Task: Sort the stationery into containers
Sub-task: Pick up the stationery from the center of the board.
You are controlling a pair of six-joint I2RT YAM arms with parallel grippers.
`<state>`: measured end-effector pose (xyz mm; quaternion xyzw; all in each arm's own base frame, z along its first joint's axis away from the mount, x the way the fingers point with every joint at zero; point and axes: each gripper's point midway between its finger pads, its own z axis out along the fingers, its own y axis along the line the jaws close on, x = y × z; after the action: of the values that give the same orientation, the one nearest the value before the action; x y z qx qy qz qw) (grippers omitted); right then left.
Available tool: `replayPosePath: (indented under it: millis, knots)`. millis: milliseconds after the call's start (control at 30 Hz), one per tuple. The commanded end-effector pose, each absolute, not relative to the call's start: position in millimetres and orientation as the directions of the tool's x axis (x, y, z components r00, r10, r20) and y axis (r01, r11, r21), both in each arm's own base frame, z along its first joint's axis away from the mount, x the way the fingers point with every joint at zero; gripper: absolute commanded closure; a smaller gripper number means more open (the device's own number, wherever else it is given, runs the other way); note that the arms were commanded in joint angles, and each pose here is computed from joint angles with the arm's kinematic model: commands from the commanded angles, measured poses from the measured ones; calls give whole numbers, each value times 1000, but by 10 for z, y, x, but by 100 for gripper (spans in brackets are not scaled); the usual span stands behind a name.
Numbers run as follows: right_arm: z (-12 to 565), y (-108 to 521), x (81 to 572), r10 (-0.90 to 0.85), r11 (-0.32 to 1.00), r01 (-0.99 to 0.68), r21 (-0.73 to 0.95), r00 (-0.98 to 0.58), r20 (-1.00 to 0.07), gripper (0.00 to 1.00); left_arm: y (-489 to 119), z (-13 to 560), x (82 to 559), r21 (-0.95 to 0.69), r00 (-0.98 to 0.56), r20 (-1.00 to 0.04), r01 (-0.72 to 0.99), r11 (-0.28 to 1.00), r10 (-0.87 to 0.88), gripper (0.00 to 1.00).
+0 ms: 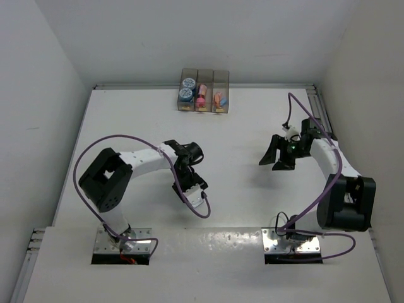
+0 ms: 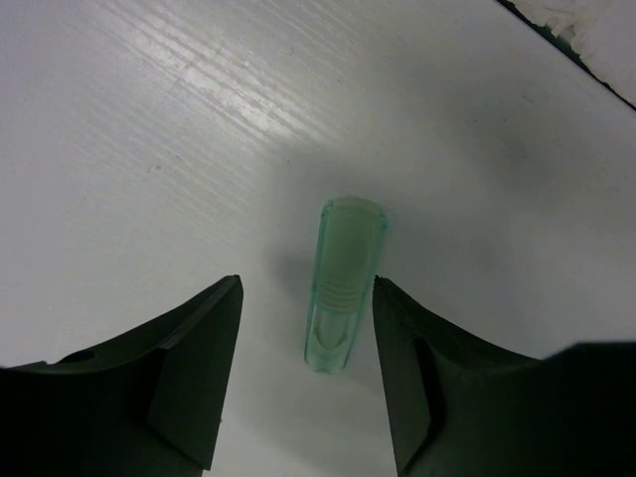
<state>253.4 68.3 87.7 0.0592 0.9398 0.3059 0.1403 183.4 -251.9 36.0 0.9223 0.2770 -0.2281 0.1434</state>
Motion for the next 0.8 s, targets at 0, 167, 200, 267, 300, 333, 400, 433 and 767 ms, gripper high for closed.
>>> replayPosePath:
  millis: [0,167,200,267,300,333,400,433,767]
  knots:
    - [909,673,2549,189,804,-1,595,-948,-257,30,-2558,249,1777,118,737,-503,576,-809,451,39]
    - [920,657,2547,192,805,-2,593,-946,-263,31,-2474,91,1736,72,726,-492,584,-808,481,42]
    - [924,655,2546,195,805,1,594,-945,-262,30,-2448,46,1733,64,726,-485,585,-808,487,42]
    - [927,658,2549,193,804,-2,595,-945,-264,30,-2434,13,1738,57,726,-475,589,-806,497,43]
    - [926,655,2546,195,804,-1,595,-945,-264,30,-2438,6,1740,60,726,-473,591,-804,499,43]
    - [922,657,2538,197,803,3,596,-945,-261,31,-2441,5,1741,59,723,-472,597,-800,504,44]
    - [921,660,2540,200,801,4,598,-945,-261,30,-2439,-16,1778,59,727,-455,601,-797,514,47]
    - [922,660,2543,201,801,5,598,-944,-261,30,-2430,-32,1784,55,727,-451,602,-797,518,49]
    - [1273,762,2729,249,726,-114,678,-876,-413,32,-3245,1084,2370,225,477,-730,843,-488,489,98]
